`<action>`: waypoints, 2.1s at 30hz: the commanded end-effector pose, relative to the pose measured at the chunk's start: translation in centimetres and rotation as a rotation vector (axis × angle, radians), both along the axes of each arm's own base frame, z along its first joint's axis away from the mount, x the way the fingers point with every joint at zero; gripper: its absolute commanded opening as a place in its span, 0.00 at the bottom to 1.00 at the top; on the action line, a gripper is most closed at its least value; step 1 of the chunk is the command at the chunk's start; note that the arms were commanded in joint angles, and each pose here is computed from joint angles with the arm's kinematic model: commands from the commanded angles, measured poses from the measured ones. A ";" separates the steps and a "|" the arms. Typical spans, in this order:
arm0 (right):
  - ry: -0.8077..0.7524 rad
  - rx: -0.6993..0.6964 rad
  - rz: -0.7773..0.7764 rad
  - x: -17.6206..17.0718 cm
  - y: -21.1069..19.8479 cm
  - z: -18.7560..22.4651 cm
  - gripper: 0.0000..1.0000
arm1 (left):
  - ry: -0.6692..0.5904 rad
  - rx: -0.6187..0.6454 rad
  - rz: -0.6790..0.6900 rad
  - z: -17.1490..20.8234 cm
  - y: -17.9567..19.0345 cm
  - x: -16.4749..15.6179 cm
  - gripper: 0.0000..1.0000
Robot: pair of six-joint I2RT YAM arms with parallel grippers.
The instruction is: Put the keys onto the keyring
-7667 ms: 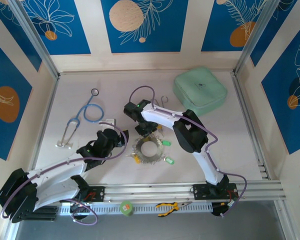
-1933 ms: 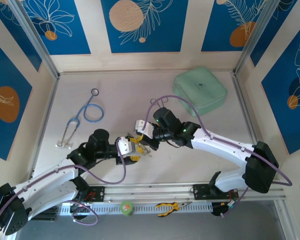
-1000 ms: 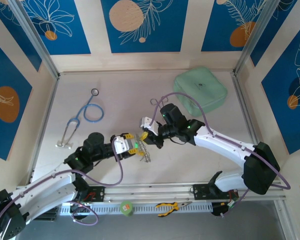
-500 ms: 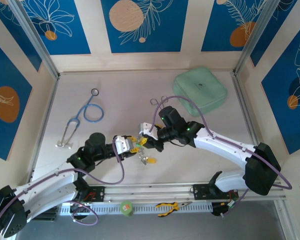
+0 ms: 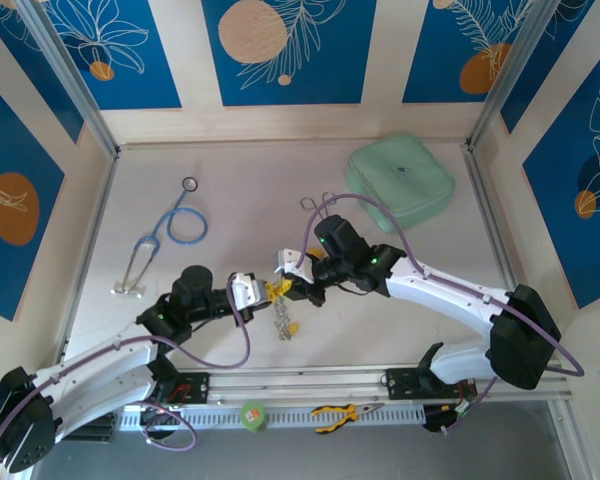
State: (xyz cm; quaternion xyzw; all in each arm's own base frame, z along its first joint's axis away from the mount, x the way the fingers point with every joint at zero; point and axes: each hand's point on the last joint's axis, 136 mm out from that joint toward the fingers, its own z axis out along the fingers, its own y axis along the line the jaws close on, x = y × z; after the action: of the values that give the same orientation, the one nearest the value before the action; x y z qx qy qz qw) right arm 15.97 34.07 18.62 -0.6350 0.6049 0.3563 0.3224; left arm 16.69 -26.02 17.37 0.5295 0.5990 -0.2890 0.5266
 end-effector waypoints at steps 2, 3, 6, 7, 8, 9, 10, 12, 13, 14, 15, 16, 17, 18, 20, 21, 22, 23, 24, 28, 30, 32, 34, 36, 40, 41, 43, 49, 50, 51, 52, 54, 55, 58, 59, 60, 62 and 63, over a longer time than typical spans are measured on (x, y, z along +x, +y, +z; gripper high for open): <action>-0.020 0.066 0.013 -0.3 0.5 1.4 0.21 | -0.044 -0.056 -0.020 1.3 -0.1 -0.3 0.00; -0.022 0.077 -0.009 0.0 0.2 1.6 0.29 | -0.047 -0.055 -0.019 1.3 -0.1 -0.3 0.00; -0.028 0.129 -0.087 1.2 -1.6 2.3 0.36 | -0.064 -0.055 -0.020 1.2 0.0 -0.4 0.00; -0.026 0.137 -0.115 1.6 -2.4 2.2 0.36 | -0.072 -0.052 -0.025 1.2 0.0 -0.4 0.00; -0.030 0.137 -0.137 1.8 -3.0 2.0 0.36 | -0.082 -0.047 -0.033 1.1 0.0 -0.5 0.00; -0.043 0.128 -0.142 1.9 -3.4 1.7 0.36 | -0.094 -0.042 -0.043 1.0 -0.1 -0.6 0.00; -0.062 0.105 -0.138 1.8 -3.8 1.0 0.35 | -0.112 -0.037 -0.052 0.9 -0.1 -0.6 0.00; -0.102 0.056 -0.107 1.1 -3.9 -0.5 0.33 | -0.148 -0.029 -0.063 0.9 -0.2 -0.7 0.00; -0.125 0.042 -0.094 0.8 -3.8 -1.0 0.32 | -0.164 -0.027 -0.063 0.9 -0.2 -0.7 0.00; -0.145 0.041 -0.076 0.4 -3.5 -1.3 0.31 | -0.184 -0.029 -0.070 0.9 -0.2 -0.8 0.00; -0.164 0.047 -0.059 0.1 -3.3 -1.3 0.31 | -0.200 -0.031 -0.078 0.9 -0.2 -0.9 0.00; -0.187 0.055 -0.046 -0.1 -3.0 -1.5 0.30 | -0.211 -0.036 -0.075 1.1 -0.1 -0.8 0.00; -0.210 0.062 -0.036 -0.3 -2.7 -1.5 0.30 | -0.217 -0.039 -0.075 1.1 -0.1 -0.9 0.00; -0.222 0.063 -0.036 -0.2 -2.5 -1.6 0.29 | -0.219 -0.038 -0.072 1.1 -0.1 -0.8 0.00; -0.230 0.065 -0.038 -0.1 -2.2 -1.5 0.29 | -0.210 -0.033 -0.058 1.1 0.1 -0.7 0.00; -0.229 0.062 -0.045 0.0 -2.2 -1.5 0.29 | -0.196 -0.030 -0.040 1.1 0.2 -0.5 0.00; -0.228 0.055 -0.058 0.2 -2.2 -1.5 0.30 | -0.177 -0.027 -0.021 1.1 0.3 -0.2 0.00; -0.232 0.053 -0.073 0.4 -2.3 -1.4 0.30 | -0.159 -0.025 0.003 1.3 0.4 0.1 0.00; -0.239 0.050 -0.091 0.7 -2.5 -1.2 0.30 | -0.120 -0.028 0.042 1.5 0.7 0.5 0.00; -0.221 0.074 -0.171 1.5 -3.5 0.9 0.31 | 0.125 -0.022 0.308 2.7 2.7 3.3 0.00; -0.176 0.102 -0.198 1.4 -3.7 2.3 0.31 | 0.251 -0.026 0.442 3.1 3.8 4.3 0.00; -0.120 0.113 -0.166 0.2 -3.6 3.2 0.30 | 0.356 -0.031 0.514 3.4 4.3 4.7 0.00; -0.083 0.128 -0.104 -1.5 -3.0 3.5 0.29 | 0.469 -0.044 0.603 3.6 4.7 5.2 0.00; -0.081 0.152 -0.065 -2.6 -1.9 3.4 0.28 | 0.564 -0.039 0.683 3.9 5.1 5.6 0.00; -0.100 0.198 -0.065 -2.4 0.9 2.7 0.23 | 0.787 -0.030 0.844 3.6 5.2 6.2 0.00; -0.111 0.199 -0.078 -2.1 1.5 2.4 0.21 | 0.832 -0.036 0.872 3.9 5.1 6.3 0.00; -0.125 0.202 -0.096 -1.6 2.4 1.8 0.19 | 0.914 -0.002 0.943 4.1 5.3 6.2 0.00; -0.229 0.192 -0.199 0.9 3.6 -0.3 0.21 | 1.062 0.071 1.055 5.7 5.1 6.1 0.00; -0.249 0.186 -0.220 1.4 3.5 -0.6 0.21 | 1.086 0.072 1.065 6.1 4.9 6.1 0.00; -0.272 0.184 -0.241 1.9 3.4 -0.9 0.22 | 1.119 0.074 1.077 6.4 4.6 6.0 0.00; -0.298 0.183 -0.264 2.4 3.2 -1.0 0.24 | 1.156 0.080 1.092 6.5 4.4 5.9 0.00; -0.355 0.175 -0.316 3.6 2.8 -1.2 0.29 | 1.229 0.092 1.125 6.5 4.1 5.6 0.00; -0.386 0.175 -0.344 4.2 2.5 -1.2 0.30 | 1.265 0.099 1.138 6.4 3.9 5.3 0.00; -0.437 0.180 -0.410 5.8 1.7 -1.3 0.33 | 1.349 0.106 1.184 6.5 3.7 4.9 0.00; -0.446 0.183 -0.420 6.1 1.5 -1.3 0.33 | 1.371 0.108 1.192 6.5 3.5 4.7 0.00; -0.454 0.193 -0.405 5.9 1.4 -1.3 0.32 | 1.401 0.110 1.203 6.4 3.4 4.5 0.00; -0.454 0.221 -0.350 4.8 1.1 -1.3 0.32 | 1.455 0.114 1.218 6.1 3.2 4.0 0.00; -0.450 0.243 -0.313 4.1 1.0 -1.2 0.31 | 1.484 0.116 1.223 5.9 3.0 3.8 0.00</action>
State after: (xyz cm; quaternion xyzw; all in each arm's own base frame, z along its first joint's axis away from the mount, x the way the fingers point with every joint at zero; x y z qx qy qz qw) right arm 20.58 35.21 15.68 -0.5508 0.6019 0.2120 0.5380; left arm 22.24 -23.07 22.96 -0.1205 0.9688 -0.1915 0.1007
